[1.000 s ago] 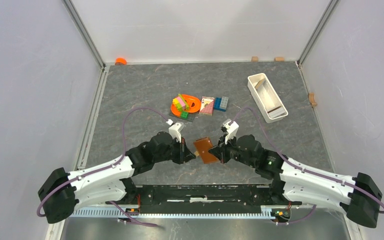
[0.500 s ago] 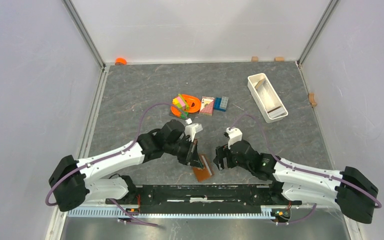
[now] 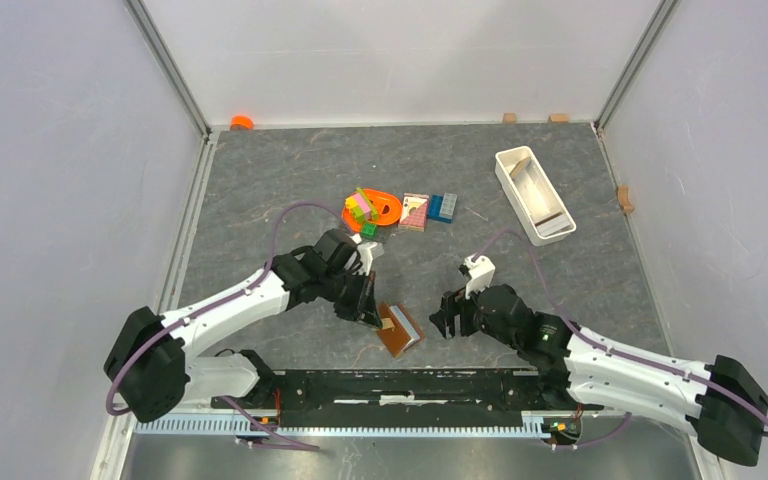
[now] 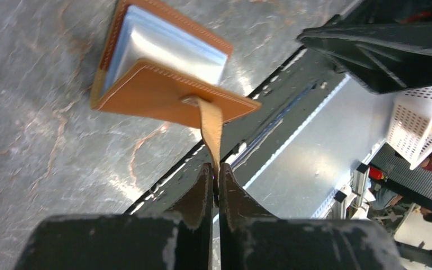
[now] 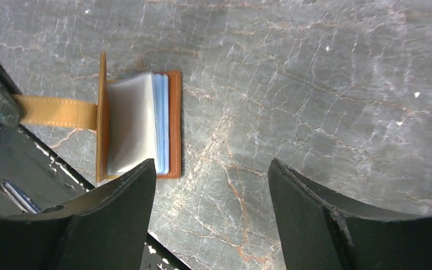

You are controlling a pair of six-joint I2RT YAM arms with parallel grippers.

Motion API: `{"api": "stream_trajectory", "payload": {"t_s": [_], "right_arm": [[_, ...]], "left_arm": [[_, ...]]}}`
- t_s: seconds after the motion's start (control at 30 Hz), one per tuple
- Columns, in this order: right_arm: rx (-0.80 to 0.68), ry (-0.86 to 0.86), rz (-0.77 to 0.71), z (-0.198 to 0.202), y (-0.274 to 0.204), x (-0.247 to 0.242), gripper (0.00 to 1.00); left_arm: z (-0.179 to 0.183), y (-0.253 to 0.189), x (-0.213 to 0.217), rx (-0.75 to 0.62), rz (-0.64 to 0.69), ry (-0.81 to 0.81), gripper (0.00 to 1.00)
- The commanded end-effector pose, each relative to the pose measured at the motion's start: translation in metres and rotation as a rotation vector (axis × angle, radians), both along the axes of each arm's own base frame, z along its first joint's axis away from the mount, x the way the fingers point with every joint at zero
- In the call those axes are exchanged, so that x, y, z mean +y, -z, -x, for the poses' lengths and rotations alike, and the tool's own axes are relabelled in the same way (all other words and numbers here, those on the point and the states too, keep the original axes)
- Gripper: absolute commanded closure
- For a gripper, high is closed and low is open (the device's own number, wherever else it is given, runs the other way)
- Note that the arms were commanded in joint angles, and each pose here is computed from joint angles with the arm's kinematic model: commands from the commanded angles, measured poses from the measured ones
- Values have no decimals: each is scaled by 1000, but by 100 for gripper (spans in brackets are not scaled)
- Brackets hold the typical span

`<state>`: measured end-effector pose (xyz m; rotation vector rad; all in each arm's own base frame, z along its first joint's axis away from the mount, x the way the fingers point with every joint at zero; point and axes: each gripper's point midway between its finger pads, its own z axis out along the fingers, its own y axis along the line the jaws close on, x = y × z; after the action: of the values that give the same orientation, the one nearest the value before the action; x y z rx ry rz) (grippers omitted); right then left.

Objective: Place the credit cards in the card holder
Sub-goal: Open the card holder at the center of the board.

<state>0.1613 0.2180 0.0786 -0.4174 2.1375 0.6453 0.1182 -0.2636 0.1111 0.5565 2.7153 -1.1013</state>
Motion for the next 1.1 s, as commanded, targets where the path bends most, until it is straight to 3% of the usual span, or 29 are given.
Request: {"api": "stream_trajectory", "payload": {"t_s": [0.0, 0.17, 0.53, 1.07], "right_arm": [[22, -67, -69, 7, -3, 18, 28], [73, -171, -168, 21, -4, 43, 44], [151, -269, -240, 31, -2, 75, 58], [248, -288, -288, 35, 10, 95, 61]], "left_arm": [[0, 24, 21, 9, -90, -36, 98], [-8, 44, 50, -14, -259, -90, 98], [-14, 57, 71, -25, -396, -159, 98], [-17, 71, 76, -11, -457, -154, 98]]}}
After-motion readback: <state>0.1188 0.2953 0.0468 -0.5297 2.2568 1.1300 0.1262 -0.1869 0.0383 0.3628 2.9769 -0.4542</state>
